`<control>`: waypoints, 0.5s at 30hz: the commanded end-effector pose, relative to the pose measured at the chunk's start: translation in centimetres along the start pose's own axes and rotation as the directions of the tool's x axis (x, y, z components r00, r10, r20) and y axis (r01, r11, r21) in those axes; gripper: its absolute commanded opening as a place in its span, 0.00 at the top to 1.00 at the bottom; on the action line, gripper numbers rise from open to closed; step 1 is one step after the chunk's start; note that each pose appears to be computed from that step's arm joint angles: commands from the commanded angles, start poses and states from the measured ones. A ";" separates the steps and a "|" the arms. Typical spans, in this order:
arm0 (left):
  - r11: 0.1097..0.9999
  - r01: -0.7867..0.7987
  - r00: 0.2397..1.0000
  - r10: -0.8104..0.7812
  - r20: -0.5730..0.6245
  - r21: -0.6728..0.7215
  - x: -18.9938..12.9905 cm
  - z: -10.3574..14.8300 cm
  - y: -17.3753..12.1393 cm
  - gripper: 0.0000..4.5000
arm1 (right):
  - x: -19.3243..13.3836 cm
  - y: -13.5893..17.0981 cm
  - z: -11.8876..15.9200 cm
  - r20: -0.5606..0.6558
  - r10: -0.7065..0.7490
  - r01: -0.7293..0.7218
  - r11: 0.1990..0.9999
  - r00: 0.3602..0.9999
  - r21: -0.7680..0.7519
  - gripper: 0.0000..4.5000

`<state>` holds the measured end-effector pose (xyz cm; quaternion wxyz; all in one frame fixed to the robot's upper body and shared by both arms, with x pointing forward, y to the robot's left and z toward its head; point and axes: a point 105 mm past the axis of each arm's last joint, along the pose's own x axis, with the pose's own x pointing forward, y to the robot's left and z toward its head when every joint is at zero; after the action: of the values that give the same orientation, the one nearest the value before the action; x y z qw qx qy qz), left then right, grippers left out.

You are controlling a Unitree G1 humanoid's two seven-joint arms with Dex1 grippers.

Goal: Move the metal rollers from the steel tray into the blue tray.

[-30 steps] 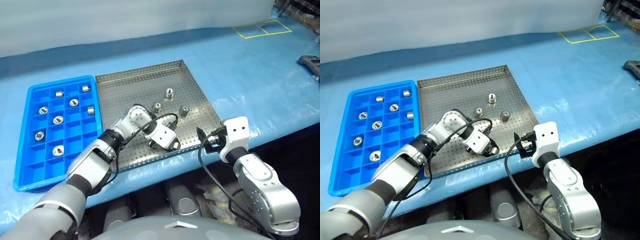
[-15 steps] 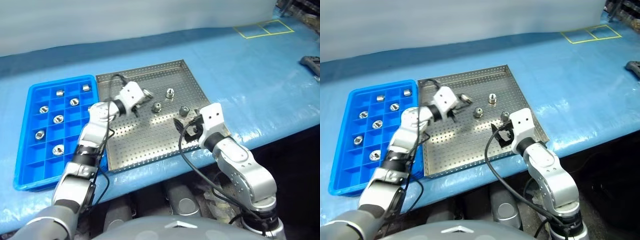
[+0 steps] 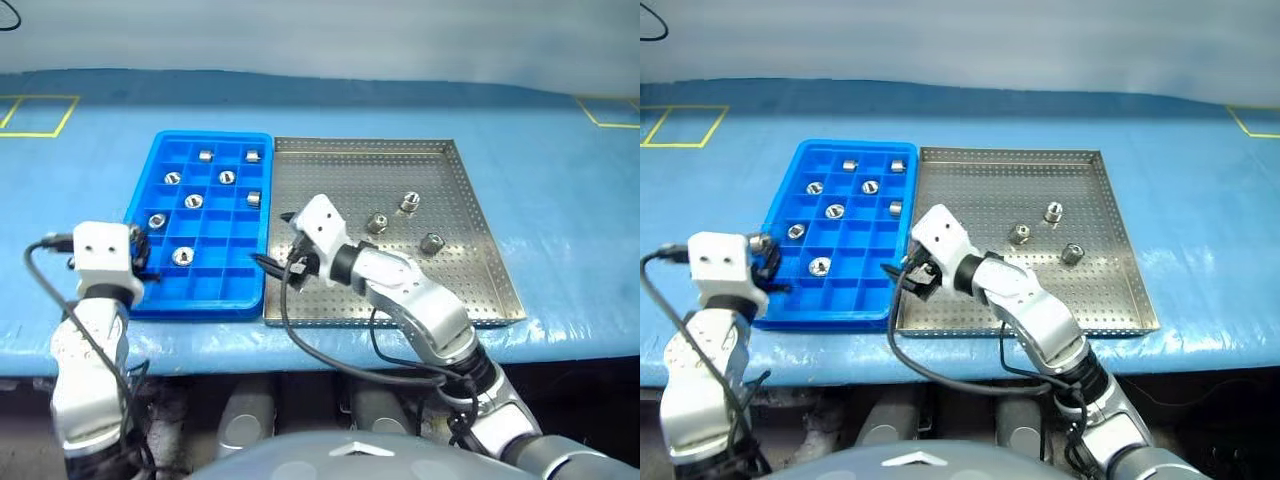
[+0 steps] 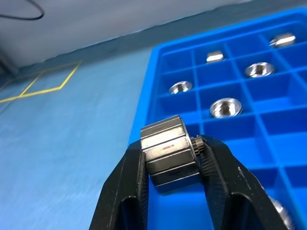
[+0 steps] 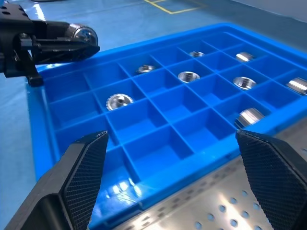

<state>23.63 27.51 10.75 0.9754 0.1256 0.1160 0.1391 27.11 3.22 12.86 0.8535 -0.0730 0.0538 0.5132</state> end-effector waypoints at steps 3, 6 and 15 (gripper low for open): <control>0.997 -0.076 0.997 0.076 -0.005 -0.033 -1.7 0.0 0.9 0.73 | 0.6 1.4 0.7 0.035 0.085 -0.084 0.996 0.996 -0.025 0.00; 0.997 -0.061 0.998 0.060 -0.023 -0.047 -1.8 -0.5 0.3 0.73 | 0.7 1.8 0.6 0.028 0.108 -0.107 0.994 0.994 -0.029 0.00; 0.997 0.038 0.999 -0.039 -0.017 -0.063 -0.8 -0.2 -1.9 0.73 | 0.4 1.6 0.3 0.023 0.091 -0.090 0.996 0.996 -0.028 0.00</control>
<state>23.01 25.87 9.45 0.9775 0.0891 0.1360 0.1343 26.04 4.41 11.90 0.8273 -0.0784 0.0643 0.5525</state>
